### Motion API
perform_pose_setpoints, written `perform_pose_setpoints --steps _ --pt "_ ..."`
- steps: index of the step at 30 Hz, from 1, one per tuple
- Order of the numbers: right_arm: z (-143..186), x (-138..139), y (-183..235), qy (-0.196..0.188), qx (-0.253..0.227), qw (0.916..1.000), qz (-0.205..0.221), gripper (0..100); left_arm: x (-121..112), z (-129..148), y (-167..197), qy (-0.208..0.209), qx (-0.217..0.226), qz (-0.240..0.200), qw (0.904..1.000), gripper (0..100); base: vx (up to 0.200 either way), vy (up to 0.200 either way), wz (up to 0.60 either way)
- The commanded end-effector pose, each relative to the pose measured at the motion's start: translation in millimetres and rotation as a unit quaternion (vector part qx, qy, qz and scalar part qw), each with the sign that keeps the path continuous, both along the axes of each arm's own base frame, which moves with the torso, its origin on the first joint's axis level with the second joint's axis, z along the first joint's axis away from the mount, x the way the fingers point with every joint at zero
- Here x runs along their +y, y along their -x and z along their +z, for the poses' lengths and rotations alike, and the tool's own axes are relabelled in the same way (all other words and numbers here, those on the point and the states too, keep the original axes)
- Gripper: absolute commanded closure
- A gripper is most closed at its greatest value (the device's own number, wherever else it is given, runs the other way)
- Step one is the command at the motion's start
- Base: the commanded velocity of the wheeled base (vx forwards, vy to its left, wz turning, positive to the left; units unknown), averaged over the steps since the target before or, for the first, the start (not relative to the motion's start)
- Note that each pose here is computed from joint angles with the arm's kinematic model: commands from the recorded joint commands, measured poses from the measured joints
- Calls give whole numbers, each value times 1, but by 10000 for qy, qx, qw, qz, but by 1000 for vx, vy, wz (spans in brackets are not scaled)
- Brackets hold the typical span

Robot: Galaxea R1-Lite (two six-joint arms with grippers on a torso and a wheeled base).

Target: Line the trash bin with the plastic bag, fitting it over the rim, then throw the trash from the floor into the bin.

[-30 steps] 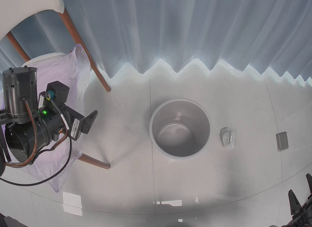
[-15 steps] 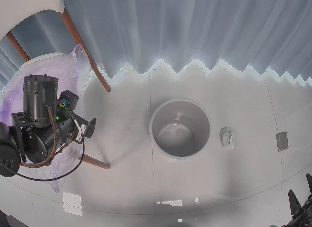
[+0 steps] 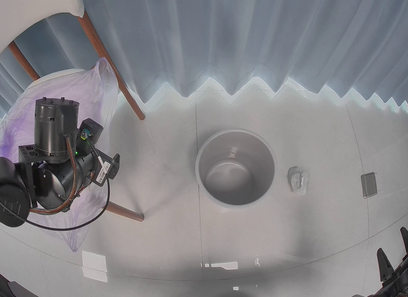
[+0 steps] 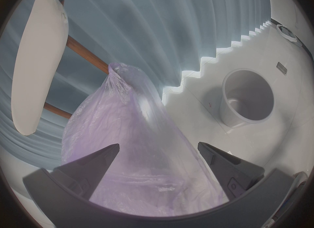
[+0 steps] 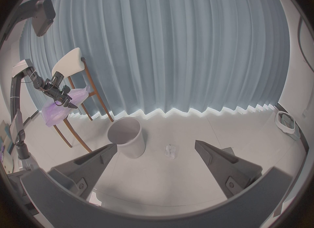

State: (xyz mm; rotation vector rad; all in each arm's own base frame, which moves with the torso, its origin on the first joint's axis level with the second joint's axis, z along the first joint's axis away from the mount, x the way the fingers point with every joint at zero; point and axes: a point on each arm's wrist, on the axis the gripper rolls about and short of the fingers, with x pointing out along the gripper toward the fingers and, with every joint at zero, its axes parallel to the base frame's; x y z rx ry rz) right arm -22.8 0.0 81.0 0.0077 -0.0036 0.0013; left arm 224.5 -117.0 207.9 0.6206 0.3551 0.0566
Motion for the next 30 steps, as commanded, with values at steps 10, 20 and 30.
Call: perform_pose_setpoints --steps 10,20,30 --pt "-5 0 0 -8 3 10000 1 0 13 2 -3 15 -34 226 9997 100 0 0 0" --pt "-5 0 0 -15 -5 10000 1 0 23 22 14 344 -425 130 9984 100 0 0 0" --pt "-5 0 0 -23 -5 10000 1 0 31 61 39 1549 -1051 -679 9800 100 0 0 0"
